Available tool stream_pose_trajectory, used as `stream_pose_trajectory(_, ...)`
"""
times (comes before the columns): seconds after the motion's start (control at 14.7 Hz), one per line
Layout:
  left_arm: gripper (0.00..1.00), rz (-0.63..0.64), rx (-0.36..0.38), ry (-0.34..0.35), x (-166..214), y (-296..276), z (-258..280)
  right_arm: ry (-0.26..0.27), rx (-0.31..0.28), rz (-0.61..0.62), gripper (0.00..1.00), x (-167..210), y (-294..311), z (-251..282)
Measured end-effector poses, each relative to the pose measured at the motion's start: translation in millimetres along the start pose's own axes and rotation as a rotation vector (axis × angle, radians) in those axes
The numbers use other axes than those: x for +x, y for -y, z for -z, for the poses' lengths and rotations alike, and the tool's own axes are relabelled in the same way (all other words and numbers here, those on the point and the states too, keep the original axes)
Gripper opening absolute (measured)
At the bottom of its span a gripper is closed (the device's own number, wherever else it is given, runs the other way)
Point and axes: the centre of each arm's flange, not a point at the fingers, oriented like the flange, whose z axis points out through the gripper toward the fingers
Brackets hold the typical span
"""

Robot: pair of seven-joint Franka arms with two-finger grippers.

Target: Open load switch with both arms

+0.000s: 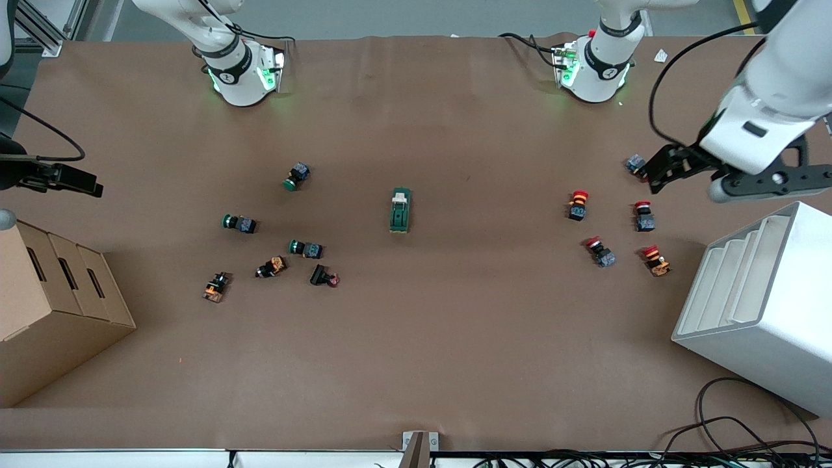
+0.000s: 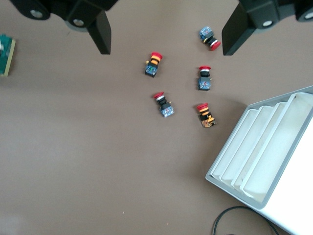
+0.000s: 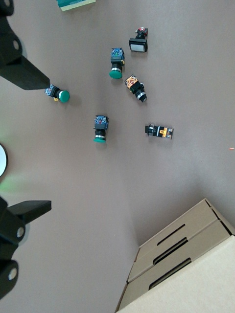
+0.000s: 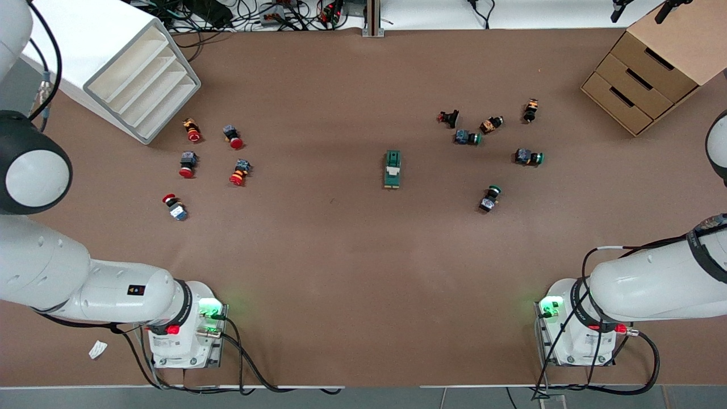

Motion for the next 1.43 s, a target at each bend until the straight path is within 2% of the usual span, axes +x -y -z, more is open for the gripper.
stream_pose_trajectory(0.2,1.0,0.003,-0.022,0.021,-12,20,0,-0.023,0.001,0.004,1.0,-2,2,11)
stream_pose_trajectory(0.48,1.0,-0.041,-0.022,0.031,-34,35,5,-0.015,0.024,0.009,1.0,-4,5,12)
stream_pose_trajectory(0.68,1.0,-0.062,-0.017,0.031,-53,34,9,-0.033,0.026,0.008,1.0,-8,4,26)
stream_pose_trajectory(0.89,1.0,-0.139,-0.018,0.039,-59,36,6,-0.037,0.037,-0.001,1.0,-10,-1,31)
stream_pose_trajectory(1.02,1.0,-0.153,-0.039,0.047,-57,42,3,-0.028,0.04,0.003,1.0,-11,1,30)
stream_pose_trajectory(1.23,1.0,-0.15,-0.055,0.053,-55,48,0,0.014,0.038,0.008,1.0,-15,3,27)
stream_pose_trajectory(1.43,1.0,-0.153,-0.055,0.058,-53,47,-3,0.021,0.031,0.006,1.0,-18,2,28)
